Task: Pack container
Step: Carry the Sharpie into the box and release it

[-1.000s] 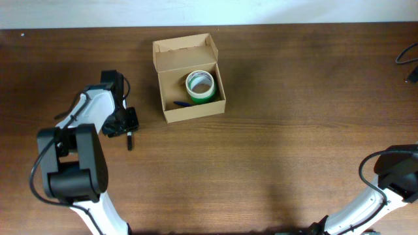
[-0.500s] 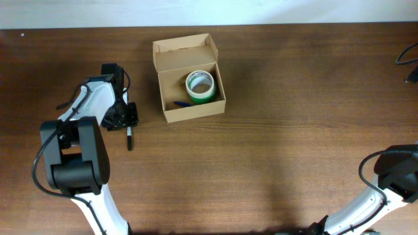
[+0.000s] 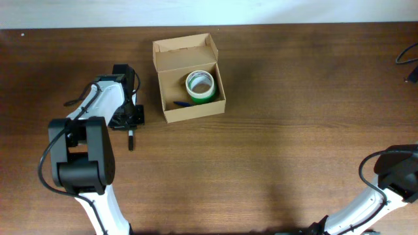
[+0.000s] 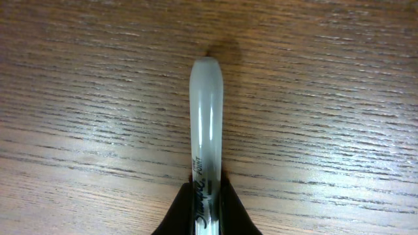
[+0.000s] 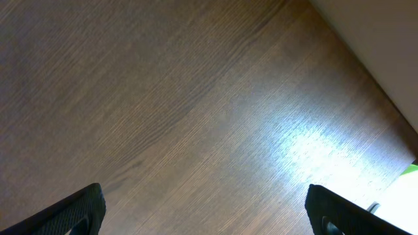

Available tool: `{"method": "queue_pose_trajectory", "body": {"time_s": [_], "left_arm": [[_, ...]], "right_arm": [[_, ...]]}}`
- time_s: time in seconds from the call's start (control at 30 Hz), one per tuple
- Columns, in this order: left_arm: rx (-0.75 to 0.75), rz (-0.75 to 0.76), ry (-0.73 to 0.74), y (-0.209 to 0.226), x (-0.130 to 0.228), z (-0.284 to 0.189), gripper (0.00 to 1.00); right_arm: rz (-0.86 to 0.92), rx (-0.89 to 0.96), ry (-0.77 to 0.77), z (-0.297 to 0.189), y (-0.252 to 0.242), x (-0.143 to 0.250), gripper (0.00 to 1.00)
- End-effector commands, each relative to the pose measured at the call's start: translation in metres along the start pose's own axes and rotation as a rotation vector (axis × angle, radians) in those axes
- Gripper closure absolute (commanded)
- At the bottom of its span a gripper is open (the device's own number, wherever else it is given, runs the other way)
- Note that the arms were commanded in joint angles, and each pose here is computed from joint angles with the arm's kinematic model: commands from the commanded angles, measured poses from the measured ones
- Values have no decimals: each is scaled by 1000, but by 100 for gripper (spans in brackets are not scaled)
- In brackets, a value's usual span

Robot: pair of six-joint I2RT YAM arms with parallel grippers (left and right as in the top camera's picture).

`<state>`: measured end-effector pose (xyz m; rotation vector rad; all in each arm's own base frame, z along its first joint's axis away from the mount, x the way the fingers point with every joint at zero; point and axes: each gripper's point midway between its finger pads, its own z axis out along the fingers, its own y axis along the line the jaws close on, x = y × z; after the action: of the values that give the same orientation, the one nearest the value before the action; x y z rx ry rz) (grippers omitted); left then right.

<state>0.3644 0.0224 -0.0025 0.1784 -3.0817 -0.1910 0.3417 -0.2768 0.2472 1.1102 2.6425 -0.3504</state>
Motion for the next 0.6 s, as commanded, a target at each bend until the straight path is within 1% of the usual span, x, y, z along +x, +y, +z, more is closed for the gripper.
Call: {"method": "queue_pose_trajectory", "body": {"time_s": [0.0,0.1,0.23,0.3,0.47,0.57], "left_arm": [[11,20,87,-8,16,25,98],[15,17,57,-8,5,18,98],[24,41,-21,-8,-26,-11,99],[25,56,-76,-7,-45,-36,98],[33,104,-275,-3,-97,-119,98],[26,220,-430,-4,-123,-179,98]], "right_arm": [[0,10,-12,-4,-2,0,1],[1,10,-13,-4,-2,0,1],[0,10,-12,-4,-2,0,1],[1,10,-13,-5,-2,0,1],[0,10,-12,-4,-2,0,1],[0,10,-12,-4,-2,0,1]]}}
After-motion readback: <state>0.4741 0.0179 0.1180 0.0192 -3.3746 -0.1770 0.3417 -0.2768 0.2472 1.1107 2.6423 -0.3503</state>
